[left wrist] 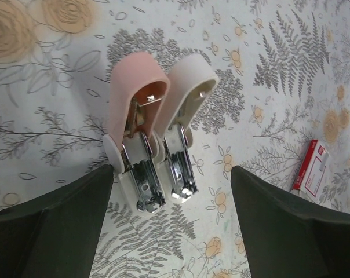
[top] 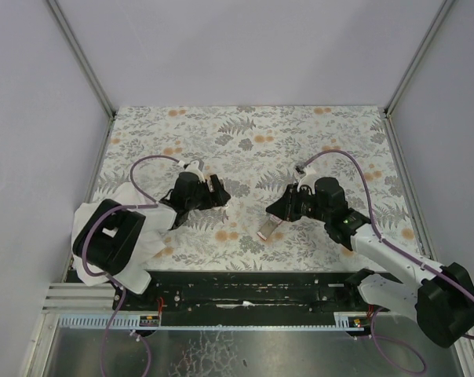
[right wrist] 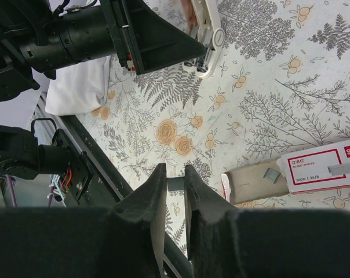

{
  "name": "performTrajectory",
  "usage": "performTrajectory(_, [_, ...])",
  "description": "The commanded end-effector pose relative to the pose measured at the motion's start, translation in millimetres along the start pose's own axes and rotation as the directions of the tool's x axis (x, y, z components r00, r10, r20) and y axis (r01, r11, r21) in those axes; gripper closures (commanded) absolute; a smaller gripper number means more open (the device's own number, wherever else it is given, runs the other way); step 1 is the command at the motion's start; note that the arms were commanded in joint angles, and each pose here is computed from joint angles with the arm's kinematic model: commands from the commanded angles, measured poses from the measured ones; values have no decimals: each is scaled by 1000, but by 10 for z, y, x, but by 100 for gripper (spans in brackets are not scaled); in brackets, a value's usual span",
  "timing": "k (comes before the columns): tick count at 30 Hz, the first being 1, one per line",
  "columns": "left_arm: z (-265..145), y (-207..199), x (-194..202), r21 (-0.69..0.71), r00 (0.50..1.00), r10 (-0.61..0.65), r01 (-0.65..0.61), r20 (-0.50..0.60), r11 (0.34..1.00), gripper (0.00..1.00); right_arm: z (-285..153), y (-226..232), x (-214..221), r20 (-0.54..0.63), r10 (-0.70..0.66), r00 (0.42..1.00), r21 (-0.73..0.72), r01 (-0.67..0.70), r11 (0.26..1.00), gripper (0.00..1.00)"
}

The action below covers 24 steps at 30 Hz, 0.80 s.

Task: Load the staples into the stapler

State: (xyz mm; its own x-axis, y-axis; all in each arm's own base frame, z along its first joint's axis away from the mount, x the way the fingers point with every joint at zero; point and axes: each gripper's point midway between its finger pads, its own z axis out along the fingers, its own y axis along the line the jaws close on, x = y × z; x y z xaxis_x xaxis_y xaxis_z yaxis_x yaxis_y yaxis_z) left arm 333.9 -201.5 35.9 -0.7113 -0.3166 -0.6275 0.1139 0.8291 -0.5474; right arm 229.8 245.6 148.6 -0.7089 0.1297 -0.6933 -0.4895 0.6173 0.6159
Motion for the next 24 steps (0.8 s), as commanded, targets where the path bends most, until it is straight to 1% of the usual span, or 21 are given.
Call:
performTrajectory(1, [40, -158, 124, 57, 1000, 14, -12, -22, 998, 19, 25, 112, -99, 33, -47, 998, -30, 48, 998, 80])
performTrajectory(9, [151, -501, 319, 124, 996, 73, -66, -60, 990, 19, 78, 39, -30, 14, -66, 998, 8, 66, 998, 79])
performTrajectory(15, [207, -649, 215, 160, 996, 92, -87, -22, 983, 19, 179, -39, -26, -22, -134, 991, 61, 135, 989, 79])
performTrajectory(20, [-44, -645, 27, 132, 995, 85, -93, 58, 987, 18, 311, -58, -135, -48, -223, 974, 71, 226, 972, 79])
performTrajectory(22, [-163, -604, -71, 125, 994, 54, -65, 91, 990, 17, 394, -79, -181, -62, -251, 966, 74, 256, 964, 79])
performTrajectory(24, [-237, -541, -171, 123, 995, 14, -26, 101, 992, 17, 479, -83, -250, -66, -266, 962, 77, 271, 960, 79])
